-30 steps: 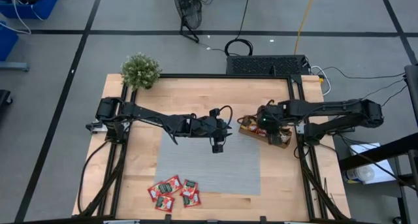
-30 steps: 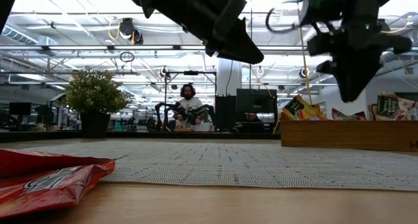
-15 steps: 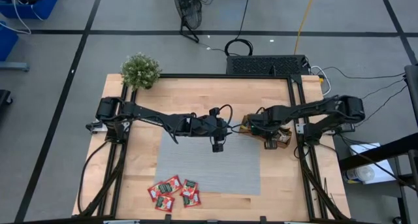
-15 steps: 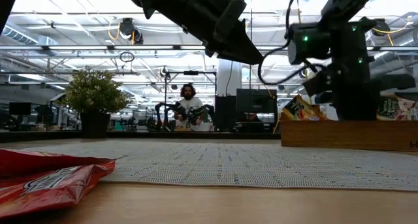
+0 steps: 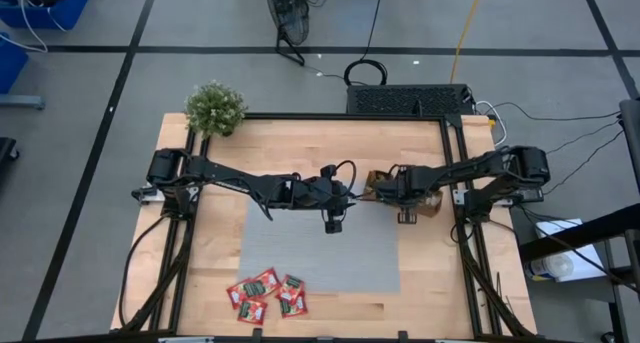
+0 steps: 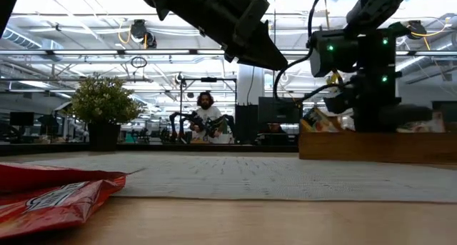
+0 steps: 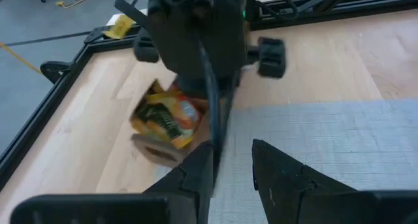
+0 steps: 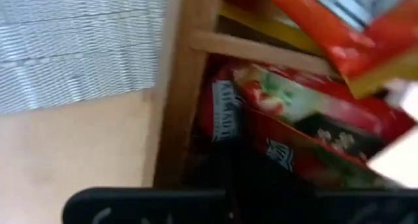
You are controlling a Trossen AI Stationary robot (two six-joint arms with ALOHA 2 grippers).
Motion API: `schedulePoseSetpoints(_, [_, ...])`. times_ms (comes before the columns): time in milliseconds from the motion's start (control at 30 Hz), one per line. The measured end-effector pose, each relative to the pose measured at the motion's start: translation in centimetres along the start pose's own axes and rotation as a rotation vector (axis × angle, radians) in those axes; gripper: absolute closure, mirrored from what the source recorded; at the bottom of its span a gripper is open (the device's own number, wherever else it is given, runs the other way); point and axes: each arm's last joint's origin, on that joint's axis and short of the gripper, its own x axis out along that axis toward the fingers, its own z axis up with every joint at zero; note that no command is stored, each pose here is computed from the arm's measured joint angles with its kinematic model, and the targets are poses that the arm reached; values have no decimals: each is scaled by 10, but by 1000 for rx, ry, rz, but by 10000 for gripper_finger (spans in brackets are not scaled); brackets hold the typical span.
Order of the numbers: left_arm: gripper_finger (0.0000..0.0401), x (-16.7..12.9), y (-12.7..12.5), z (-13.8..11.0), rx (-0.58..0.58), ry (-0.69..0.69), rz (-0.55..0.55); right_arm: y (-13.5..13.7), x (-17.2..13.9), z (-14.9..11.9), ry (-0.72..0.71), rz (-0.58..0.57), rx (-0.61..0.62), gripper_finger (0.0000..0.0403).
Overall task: Pick & Place Tea
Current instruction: Put the red tea bag into the middle section of the wooden organizer
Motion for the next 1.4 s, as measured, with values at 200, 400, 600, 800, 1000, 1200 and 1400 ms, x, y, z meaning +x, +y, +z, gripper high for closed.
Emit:
schedulePoseSetpoints(200, [288,0,0,0,-1,-1,1,4,-10,-4,-52,-77,66,403])
schedulePoseSetpoints(400, [288,0,0,0,-9,-1,1,10,-22,-6,-127,-86,85,403])
schedulePoseSetpoints(600, [288,0,0,0,-13,-2,1,9,-30,-6,-183,-2,113,403])
schedulePoseSetpoints(800, [288,0,0,0,-21,-1,1,7,-10,-7,-224,15,110,403])
schedulePoseSetpoints(1000, [288,0,0,0,-23,1,2,4,3,-4,-334,135,154,403])
schedulePoseSetpoints(1200, [288,0,0,0,-23,0,2,3,8,-8,-321,43,163,403])
schedulePoseSetpoints(1400, [288,0,0,0,-23,0,2,3,8,-9,-318,-57,174,403])
